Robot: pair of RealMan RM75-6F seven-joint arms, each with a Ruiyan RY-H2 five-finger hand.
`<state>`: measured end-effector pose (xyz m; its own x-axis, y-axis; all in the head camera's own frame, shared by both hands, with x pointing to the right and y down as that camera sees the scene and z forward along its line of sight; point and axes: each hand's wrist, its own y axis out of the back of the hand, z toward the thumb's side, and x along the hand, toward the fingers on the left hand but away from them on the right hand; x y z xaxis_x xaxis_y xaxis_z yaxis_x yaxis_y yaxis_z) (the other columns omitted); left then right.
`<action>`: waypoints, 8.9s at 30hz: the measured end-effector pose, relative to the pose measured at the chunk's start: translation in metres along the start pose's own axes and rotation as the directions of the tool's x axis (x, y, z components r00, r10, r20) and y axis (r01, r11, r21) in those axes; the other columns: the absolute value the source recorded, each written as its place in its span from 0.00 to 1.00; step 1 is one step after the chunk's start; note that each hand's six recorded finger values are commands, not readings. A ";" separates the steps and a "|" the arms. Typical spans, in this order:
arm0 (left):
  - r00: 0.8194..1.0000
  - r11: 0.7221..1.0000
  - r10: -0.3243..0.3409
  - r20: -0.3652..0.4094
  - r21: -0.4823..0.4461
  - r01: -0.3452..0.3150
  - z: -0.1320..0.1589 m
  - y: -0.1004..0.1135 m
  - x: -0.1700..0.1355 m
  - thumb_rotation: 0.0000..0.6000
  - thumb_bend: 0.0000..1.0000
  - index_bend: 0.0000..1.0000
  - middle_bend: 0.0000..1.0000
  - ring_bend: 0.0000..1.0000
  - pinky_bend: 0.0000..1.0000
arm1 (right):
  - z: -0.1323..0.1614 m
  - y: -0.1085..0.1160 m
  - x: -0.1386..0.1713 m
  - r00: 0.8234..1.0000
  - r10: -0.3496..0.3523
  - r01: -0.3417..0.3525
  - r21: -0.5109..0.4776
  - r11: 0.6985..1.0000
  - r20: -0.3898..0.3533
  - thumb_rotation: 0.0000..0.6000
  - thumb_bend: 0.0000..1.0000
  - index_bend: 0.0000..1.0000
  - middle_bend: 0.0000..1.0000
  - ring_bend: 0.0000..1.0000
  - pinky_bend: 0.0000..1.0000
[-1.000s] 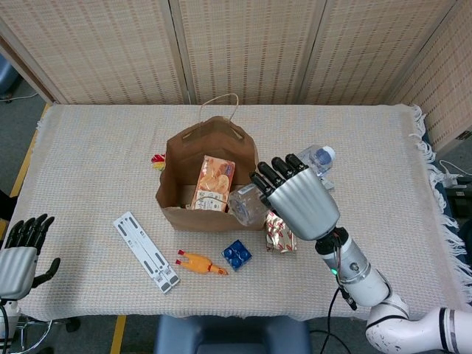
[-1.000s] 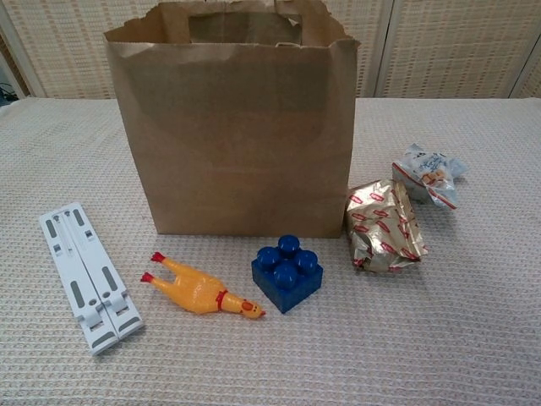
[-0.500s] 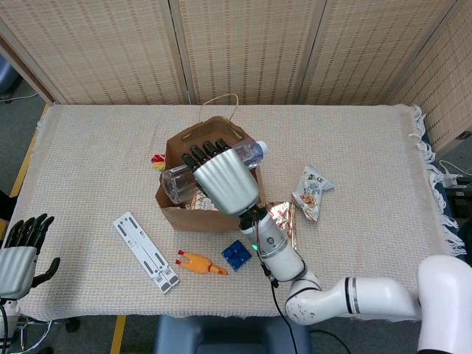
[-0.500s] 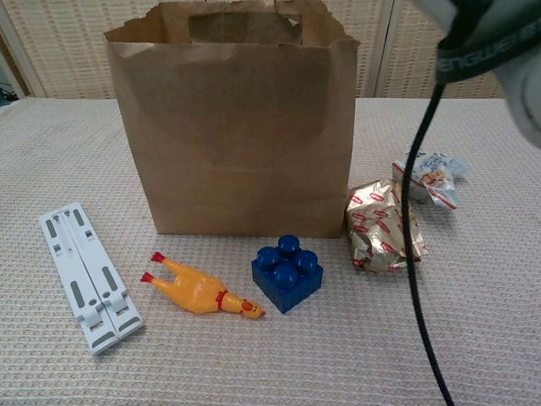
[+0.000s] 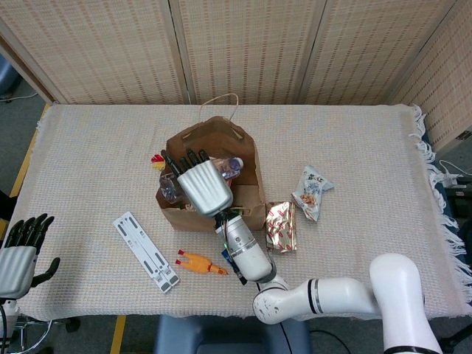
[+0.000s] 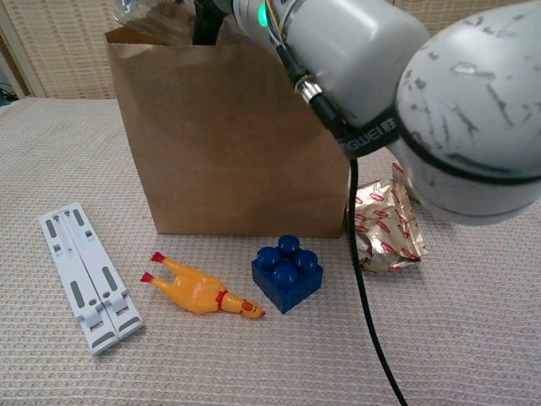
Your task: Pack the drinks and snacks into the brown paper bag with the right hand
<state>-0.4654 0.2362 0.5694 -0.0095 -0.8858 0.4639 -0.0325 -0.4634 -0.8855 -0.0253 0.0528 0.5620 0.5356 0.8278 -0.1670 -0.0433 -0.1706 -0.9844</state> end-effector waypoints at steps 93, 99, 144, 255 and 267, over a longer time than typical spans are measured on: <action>1.000 1.000 0.009 -0.005 0.009 -0.009 0.002 0.000 -0.001 1.00 0.36 0.02 0.00 0.00 0.00 | -0.177 0.029 0.176 0.991 -0.071 0.105 0.324 0.940 -0.116 1.00 0.37 0.65 0.53 0.53 0.58; 1.000 1.000 0.009 -0.004 0.005 -0.009 0.002 0.000 -0.001 1.00 0.36 0.02 0.00 0.00 0.00 | -0.171 0.076 0.134 0.982 -0.175 0.187 0.306 0.934 -0.065 1.00 0.37 0.64 0.53 0.53 0.58; 1.000 1.000 0.008 0.000 0.003 -0.008 0.002 0.000 -0.001 1.00 0.36 0.02 0.00 0.00 0.00 | -0.166 0.012 0.129 0.987 0.100 -0.136 0.335 0.932 0.122 1.00 0.05 0.00 0.16 0.10 0.21; 1.000 1.000 0.004 0.003 -0.008 -0.004 0.001 0.000 0.000 1.00 0.36 0.03 0.00 0.00 0.00 | -0.035 0.010 0.029 1.000 -0.011 0.012 0.181 0.983 -0.003 1.00 0.09 0.00 0.17 0.13 0.24; 1.000 1.000 0.003 0.004 -0.010 -0.003 0.001 0.000 0.000 1.00 0.36 0.03 0.00 0.00 0.00 | -0.045 0.028 0.038 0.997 -0.074 0.070 0.181 0.981 0.016 1.00 0.09 0.00 0.14 0.09 0.19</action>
<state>-0.4647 0.2362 0.5690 -0.0054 -0.8871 0.4615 -0.0421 -0.4609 -0.8865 0.0319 0.0551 0.5303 0.5241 0.8465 -0.0942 -0.1571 -0.0126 -0.9875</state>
